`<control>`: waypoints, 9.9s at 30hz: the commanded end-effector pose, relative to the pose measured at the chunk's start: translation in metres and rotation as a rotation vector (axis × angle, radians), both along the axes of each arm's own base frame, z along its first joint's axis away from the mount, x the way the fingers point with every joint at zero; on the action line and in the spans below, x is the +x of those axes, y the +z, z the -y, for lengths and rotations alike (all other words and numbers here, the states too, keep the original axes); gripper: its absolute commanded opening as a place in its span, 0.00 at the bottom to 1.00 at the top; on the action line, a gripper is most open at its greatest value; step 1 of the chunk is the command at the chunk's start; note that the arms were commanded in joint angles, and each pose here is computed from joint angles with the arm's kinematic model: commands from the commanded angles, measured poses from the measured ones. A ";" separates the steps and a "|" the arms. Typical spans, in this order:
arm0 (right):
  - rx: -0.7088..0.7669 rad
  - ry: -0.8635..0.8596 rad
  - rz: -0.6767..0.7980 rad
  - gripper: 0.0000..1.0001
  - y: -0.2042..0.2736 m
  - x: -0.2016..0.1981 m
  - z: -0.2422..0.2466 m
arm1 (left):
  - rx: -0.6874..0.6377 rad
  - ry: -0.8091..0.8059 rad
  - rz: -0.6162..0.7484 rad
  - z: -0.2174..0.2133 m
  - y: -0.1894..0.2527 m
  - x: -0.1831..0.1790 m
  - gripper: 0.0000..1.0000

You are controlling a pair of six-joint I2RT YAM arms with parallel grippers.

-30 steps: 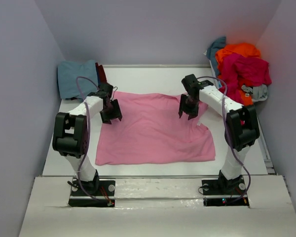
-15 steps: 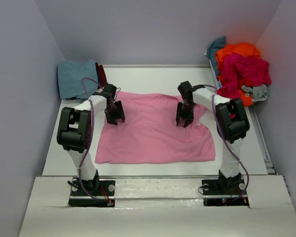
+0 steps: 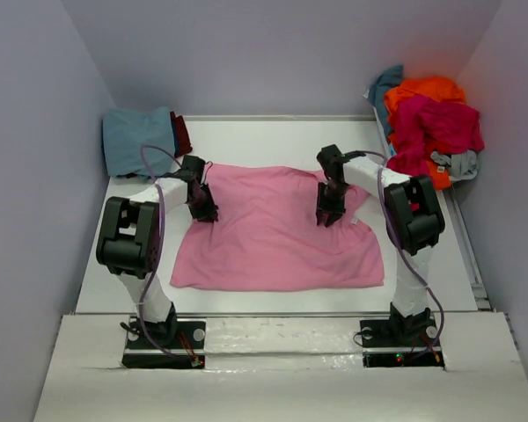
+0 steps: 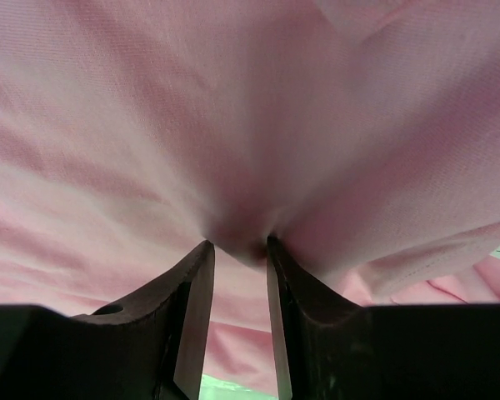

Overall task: Fold and stack the t-shirts
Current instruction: Flatten the tshirt out, then fold the tshirt

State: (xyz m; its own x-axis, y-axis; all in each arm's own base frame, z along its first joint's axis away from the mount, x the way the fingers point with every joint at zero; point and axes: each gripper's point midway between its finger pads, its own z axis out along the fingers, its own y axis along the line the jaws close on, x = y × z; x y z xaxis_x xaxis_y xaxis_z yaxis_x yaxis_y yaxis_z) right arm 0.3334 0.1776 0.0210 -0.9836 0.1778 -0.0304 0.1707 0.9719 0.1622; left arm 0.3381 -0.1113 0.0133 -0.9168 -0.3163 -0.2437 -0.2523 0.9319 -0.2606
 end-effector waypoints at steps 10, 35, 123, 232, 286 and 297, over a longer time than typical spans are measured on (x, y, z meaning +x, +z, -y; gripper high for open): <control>0.069 0.119 -0.026 0.37 -0.011 -0.016 -0.037 | 0.095 0.111 -0.254 -0.050 -0.035 -0.089 0.25; -0.061 0.090 0.309 0.55 0.086 0.048 -0.028 | 0.292 0.159 0.077 -0.090 0.072 0.012 0.74; -0.168 -0.271 0.238 0.58 0.037 0.142 0.111 | 0.311 0.068 0.049 -0.053 0.031 0.081 0.75; -0.175 -0.221 0.262 0.07 0.064 0.133 0.097 | 0.485 0.098 0.150 -0.078 0.040 0.133 0.75; -0.097 -0.233 0.625 0.07 0.198 0.195 0.091 | 0.416 0.209 0.349 -0.096 0.127 0.208 0.06; -0.047 -0.236 0.689 0.07 0.207 0.215 0.086 | 0.419 0.213 0.411 -0.092 0.157 0.224 0.06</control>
